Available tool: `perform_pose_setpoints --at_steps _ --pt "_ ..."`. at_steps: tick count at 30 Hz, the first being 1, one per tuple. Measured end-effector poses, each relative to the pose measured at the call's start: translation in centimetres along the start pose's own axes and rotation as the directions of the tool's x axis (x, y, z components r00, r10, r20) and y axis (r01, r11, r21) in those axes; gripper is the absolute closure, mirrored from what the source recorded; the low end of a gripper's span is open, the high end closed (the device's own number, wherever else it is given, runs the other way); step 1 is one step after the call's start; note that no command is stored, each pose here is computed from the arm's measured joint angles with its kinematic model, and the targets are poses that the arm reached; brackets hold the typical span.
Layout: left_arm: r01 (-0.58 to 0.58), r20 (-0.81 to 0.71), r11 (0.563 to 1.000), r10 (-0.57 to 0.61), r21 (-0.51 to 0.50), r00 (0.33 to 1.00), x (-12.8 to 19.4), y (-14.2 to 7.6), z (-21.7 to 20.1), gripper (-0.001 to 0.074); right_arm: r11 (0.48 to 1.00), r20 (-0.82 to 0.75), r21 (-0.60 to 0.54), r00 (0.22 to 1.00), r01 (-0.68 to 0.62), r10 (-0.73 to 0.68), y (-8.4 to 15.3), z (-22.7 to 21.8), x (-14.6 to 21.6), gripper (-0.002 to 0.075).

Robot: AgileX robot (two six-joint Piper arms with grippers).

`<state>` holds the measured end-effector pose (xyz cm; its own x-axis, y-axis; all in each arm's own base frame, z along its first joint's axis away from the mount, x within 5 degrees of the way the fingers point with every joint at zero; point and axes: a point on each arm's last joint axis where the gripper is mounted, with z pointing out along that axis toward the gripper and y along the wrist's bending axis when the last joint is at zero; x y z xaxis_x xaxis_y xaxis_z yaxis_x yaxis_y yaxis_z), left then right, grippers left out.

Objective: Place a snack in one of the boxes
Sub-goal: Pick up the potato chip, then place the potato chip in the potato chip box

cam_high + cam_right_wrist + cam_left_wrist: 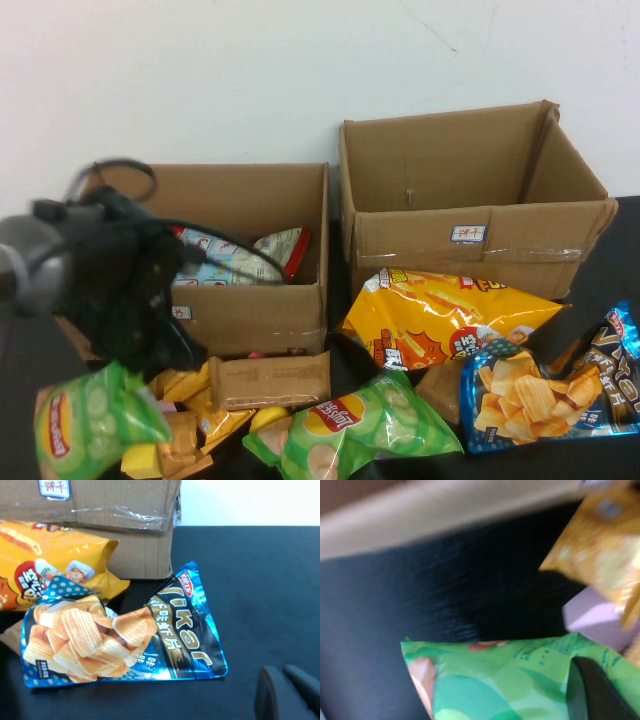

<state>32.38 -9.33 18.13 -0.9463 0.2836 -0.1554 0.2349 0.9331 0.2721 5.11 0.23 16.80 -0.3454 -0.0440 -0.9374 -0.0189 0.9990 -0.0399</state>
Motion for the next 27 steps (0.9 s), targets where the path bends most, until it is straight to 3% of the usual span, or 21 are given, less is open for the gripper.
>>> perform_pose_setpoints --at_steps 9,12,16,19,22,27 --pt "0.009 0.314 0.994 -0.045 0.113 0.948 2.1 2.6 -12.1 0.0728 1.000 0.000 0.000 1.000 -0.011 0.011 0.0 0.0 0.0 0.0727" --pt "-0.014 0.451 0.994 -0.038 0.111 0.892 2.6 3.5 -16.3 0.0728 1.000 0.000 0.000 1.000 -0.011 0.011 0.0 0.0 0.0 0.0727" --pt "-0.037 0.643 0.996 -0.024 0.082 0.766 2.2 4.5 -20.3 0.0729 1.000 0.000 0.000 1.000 -0.011 0.011 0.0 0.0 0.0 0.0727" --pt "-0.029 0.729 0.998 -0.016 0.050 0.684 0.6 4.7 -20.8 0.0729 1.000 0.000 0.000 1.000 -0.011 0.011 0.0 0.0 0.0 0.0727" --pt "-0.020 0.757 1.000 -0.002 0.019 0.653 -1.7 4.7 -19.3 0.0729 1.000 0.000 0.000 1.000 -0.013 0.013 0.0 0.0 0.0 0.0727" --pt "-0.011 0.711 1.000 0.017 -0.013 0.703 -6.3 4.3 -13.9 0.0721 1.000 0.000 0.000 1.000 -0.013 0.013 0.0 0.0 0.0 0.0727"
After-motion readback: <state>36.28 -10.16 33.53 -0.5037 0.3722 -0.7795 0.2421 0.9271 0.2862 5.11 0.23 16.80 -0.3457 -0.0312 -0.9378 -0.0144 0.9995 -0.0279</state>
